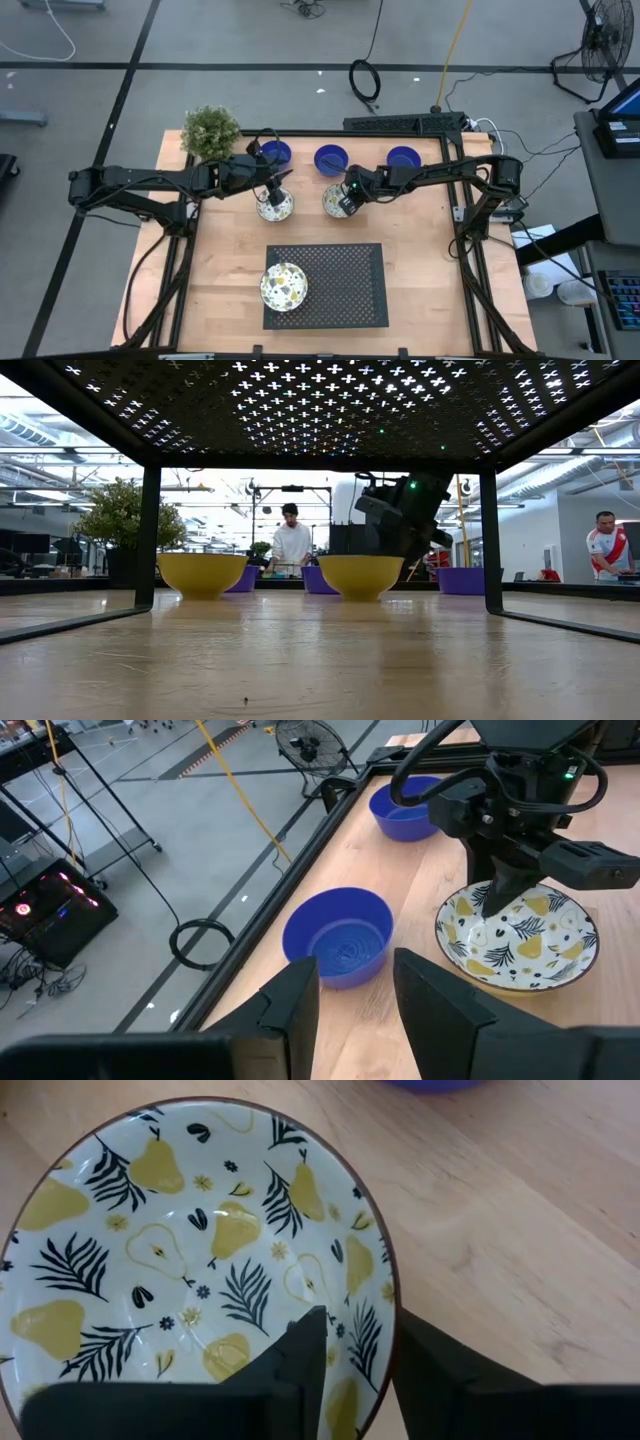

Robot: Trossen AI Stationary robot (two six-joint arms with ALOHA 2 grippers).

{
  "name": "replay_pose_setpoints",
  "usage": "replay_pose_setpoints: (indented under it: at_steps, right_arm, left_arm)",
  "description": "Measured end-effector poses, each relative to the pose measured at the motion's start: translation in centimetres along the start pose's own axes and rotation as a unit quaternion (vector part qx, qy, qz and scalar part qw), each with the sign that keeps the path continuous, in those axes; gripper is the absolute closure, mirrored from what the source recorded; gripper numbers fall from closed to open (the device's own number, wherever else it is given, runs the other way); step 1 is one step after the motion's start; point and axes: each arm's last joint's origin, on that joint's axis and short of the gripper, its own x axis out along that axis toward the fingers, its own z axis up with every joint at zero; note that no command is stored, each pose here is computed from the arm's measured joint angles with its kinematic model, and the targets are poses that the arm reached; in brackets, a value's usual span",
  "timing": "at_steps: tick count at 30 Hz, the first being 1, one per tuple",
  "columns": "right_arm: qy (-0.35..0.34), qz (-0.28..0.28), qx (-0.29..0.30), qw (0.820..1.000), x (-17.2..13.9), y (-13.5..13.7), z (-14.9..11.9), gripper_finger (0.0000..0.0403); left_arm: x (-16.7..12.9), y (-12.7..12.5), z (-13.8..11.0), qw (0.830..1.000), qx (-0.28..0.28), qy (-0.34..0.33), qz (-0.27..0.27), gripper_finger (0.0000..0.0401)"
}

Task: Pick & Place Mini bowls
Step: Stack the right patterned yellow bowl on the patterned yellow bowl on the shelf

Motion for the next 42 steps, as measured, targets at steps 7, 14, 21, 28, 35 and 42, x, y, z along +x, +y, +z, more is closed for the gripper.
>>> replay_pose_setpoints:
  at_steps: [7, 14, 21, 28, 35, 42]
  right_arm:
    - [0.0, 0.001, -0.001, 1.0, 0.0, 0.0, 0.0, 0.0328]
    - [-0.011, 0.009, -0.004, 1.0, -1.0, 0.1, 0.3, 0.0316]
    - [-0.038, 0.025, -0.009, 0.999, -2.7, 0.2, 0.9, 0.0293]
    - [-0.027, 0.014, -0.011, 0.999, -2.2, 0.1, 0.6, 0.0278]
    - [-0.05, -0.017, -0.022, 0.998, -2.4, -0.1, 0.8, 0.0262]
    - [-0.044, -0.002, -0.022, 0.999, -2.4, 0.0, 0.8, 0.0249]
  left_arm:
    - [0.0, 0.0, 0.0, 1.0, 0.0, 0.0, 0.0, 0.0265]
    - [0.0, 0.0, 0.0, 1.0, -0.002, 0.0, 0.0, 0.0265]
    - [0.0, 0.0, 0.0, 1.0, -0.002, 0.0, -0.001, 0.0265]
    - [0.0, -0.1, 0.0, 1.0, -0.001, -0.001, -0.003, 0.0265]
    - [0.0, -0.1, 0.0, 1.0, -0.001, -0.002, -0.01, 0.0265]
    - [0.0, -0.1, 0.0, 1.0, -0.001, -0.002, -0.01, 0.0265]
